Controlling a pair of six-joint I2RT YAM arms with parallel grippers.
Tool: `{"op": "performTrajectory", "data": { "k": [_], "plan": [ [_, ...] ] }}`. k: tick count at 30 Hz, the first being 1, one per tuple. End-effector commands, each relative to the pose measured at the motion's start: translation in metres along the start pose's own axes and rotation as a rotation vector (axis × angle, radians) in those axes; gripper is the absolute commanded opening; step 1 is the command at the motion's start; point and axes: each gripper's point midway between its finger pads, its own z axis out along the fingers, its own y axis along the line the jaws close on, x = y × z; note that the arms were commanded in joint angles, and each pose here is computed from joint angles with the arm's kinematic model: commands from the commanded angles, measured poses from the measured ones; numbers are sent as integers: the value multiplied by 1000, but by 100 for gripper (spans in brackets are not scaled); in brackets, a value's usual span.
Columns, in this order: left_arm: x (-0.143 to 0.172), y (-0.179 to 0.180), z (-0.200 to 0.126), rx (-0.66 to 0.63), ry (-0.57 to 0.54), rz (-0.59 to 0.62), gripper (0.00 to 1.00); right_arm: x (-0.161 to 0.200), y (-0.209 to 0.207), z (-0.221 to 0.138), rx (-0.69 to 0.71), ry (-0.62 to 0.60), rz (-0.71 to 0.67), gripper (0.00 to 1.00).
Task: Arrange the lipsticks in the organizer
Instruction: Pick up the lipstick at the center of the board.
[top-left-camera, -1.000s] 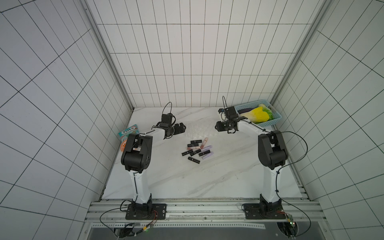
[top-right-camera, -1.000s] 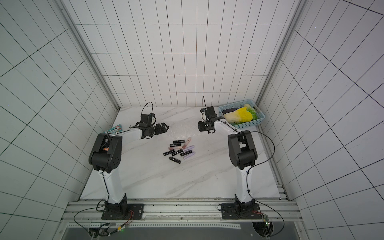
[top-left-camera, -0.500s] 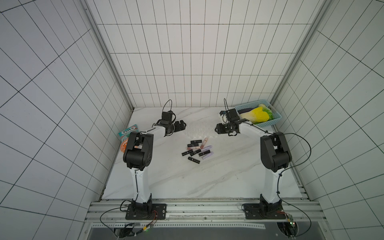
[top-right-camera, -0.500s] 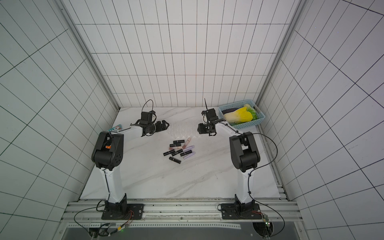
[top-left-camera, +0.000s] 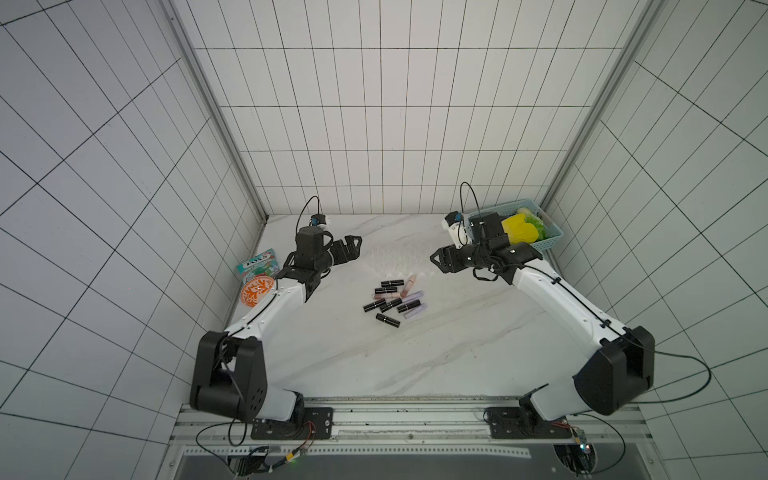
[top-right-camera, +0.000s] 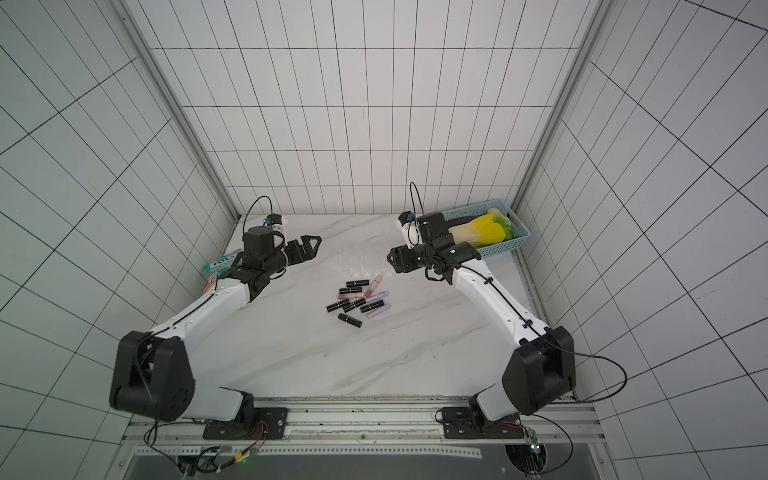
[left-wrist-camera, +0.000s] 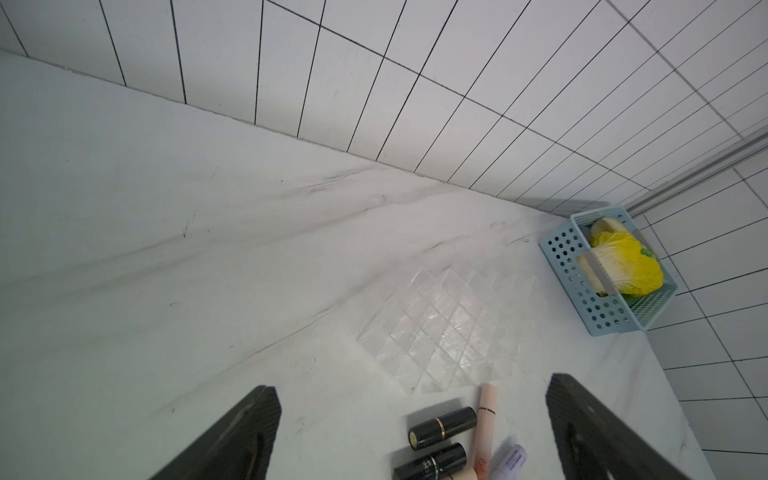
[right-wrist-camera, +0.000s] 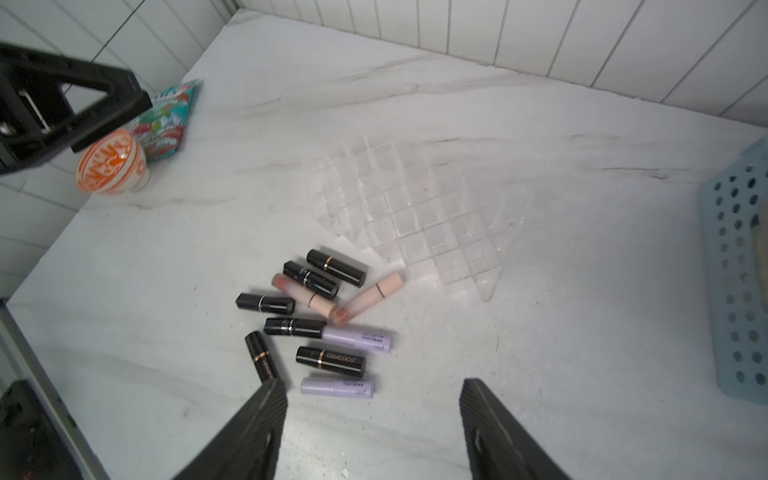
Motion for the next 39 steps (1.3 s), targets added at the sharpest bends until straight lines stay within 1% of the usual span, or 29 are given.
{"op": "performTrajectory", "data": {
  "k": [1, 3, 6, 8, 11, 17, 22, 28, 39],
  "plan": [
    [40, 28, -13, -75, 50, -73, 99, 72, 35, 26, -66, 227, -73, 65],
    [50, 38, -26, -94, 53, -105, 99, 86, 45, 39, -82, 257, -78, 64],
    [57, 41, -41, -61, 29, -154, 99, 106, 64, 60, -116, 306, -96, 63],
    [54, 39, -47, -32, -7, -166, 98, 115, 74, 73, -111, 336, -130, 63],
    [50, 36, -51, -17, -35, -158, 99, 120, 88, 89, -115, 365, -167, 63],
    [52, 42, -51, -10, -9, -173, 98, 132, 110, 112, -119, 419, -224, 63],
    [53, 47, -51, -6, -1, -189, 98, 136, 115, 128, -109, 427, -239, 62],
    [51, 49, -54, -2, -10, -189, 97, 133, 118, 145, -91, 426, -263, 59],
    [48, 47, -58, 8, -15, -190, 96, 147, 111, 165, -61, 484, -267, 56]
  ]
}}
